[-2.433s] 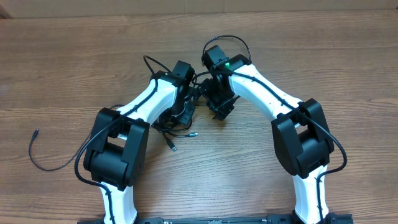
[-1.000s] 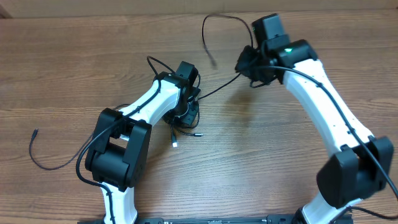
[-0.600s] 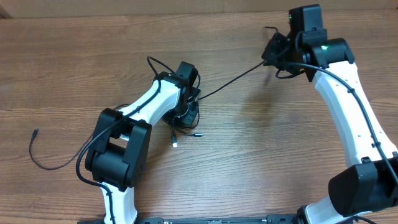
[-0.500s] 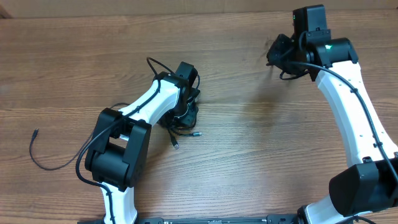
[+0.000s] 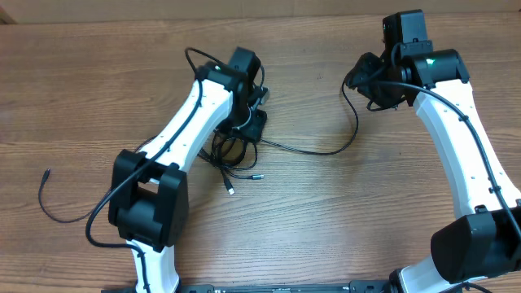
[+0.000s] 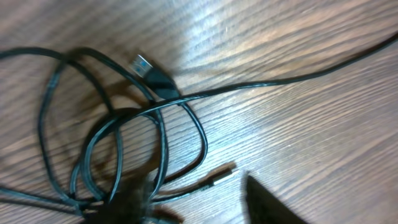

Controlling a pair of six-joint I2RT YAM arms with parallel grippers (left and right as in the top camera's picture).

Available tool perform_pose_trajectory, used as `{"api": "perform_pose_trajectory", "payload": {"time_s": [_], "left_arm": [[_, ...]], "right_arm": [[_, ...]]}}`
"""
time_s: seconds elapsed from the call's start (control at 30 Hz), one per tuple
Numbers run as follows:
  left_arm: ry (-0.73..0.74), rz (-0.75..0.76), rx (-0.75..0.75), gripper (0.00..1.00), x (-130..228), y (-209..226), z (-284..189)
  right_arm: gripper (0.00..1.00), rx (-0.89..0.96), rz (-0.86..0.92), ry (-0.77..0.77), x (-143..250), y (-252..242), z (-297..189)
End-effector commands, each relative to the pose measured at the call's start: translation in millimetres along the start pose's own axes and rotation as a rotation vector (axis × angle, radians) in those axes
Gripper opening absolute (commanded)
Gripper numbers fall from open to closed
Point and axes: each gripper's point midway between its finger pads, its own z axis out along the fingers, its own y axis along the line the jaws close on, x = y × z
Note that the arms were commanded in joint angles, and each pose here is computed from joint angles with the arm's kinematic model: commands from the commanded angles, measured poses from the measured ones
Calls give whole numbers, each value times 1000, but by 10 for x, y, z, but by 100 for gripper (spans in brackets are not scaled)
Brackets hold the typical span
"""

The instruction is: Untangle cables

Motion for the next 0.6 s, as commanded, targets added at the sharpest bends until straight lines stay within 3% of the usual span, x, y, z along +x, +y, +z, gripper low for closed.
{"api": "perform_pose_trajectory", "payload": {"time_s": [0.0,0.13,0.27,0.57], "left_arm": [[-21,-14,14,37,-18,13,-160],[35,8,13,39,138,23,-32],[86,18,11,34,317,0,220],[51,-73,-85,35,383,209,592]], "right_arm": [[51,-36,-10,-29,-41,82,-190],[51,-27,-8,-16,-11,59,-185],[51,-20,-6,-7,5,45,-167],[51,-10,-4,7,15,27,-103]]}}
